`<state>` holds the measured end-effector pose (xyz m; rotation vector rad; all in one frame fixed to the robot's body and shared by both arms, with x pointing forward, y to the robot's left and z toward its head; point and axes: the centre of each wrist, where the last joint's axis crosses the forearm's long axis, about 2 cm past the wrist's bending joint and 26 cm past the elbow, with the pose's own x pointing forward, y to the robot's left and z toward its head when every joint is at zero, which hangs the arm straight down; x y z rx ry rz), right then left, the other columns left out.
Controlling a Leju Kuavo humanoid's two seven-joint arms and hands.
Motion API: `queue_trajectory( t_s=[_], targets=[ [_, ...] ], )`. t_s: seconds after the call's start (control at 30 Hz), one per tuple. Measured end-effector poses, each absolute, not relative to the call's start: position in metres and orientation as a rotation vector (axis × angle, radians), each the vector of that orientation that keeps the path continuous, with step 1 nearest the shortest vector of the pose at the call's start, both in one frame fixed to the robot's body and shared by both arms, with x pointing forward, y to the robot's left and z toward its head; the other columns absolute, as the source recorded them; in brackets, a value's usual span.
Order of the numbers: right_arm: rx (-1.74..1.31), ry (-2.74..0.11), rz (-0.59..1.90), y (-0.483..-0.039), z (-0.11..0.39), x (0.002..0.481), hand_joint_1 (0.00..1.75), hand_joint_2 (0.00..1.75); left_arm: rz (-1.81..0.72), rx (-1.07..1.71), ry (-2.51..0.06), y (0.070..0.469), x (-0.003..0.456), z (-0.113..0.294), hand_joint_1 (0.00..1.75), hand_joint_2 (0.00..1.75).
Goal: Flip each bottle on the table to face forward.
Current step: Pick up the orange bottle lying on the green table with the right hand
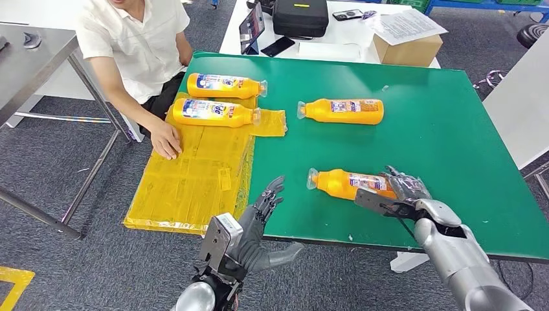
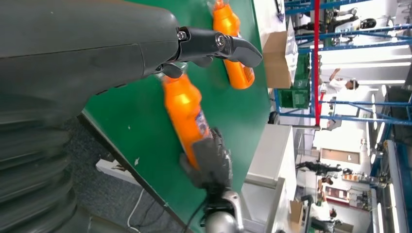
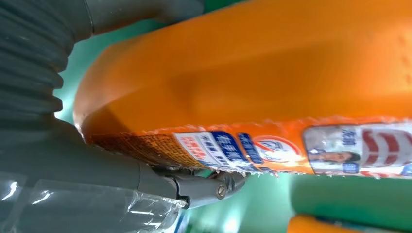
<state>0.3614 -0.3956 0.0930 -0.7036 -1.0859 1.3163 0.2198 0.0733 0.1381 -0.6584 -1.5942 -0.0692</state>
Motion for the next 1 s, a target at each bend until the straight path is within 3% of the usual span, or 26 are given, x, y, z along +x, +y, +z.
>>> queue_trajectory(
  t_s=[0.53, 1.0],
  targets=[
    [-0.491, -1.186, 1.194, -0.435, 0.091, 0.342, 1.75, 1.75, -0.058, -0.689, -1.590, 0.071, 0.218, 0.138, 0.00, 1.75],
    [-0.205, -1.508, 1.031, -0.368, 0.089, 0.318, 1.75, 1.75, 0.341, -0.530, -1.464, 0.086, 0.218, 0.105, 0.00, 1.75]
  ],
)
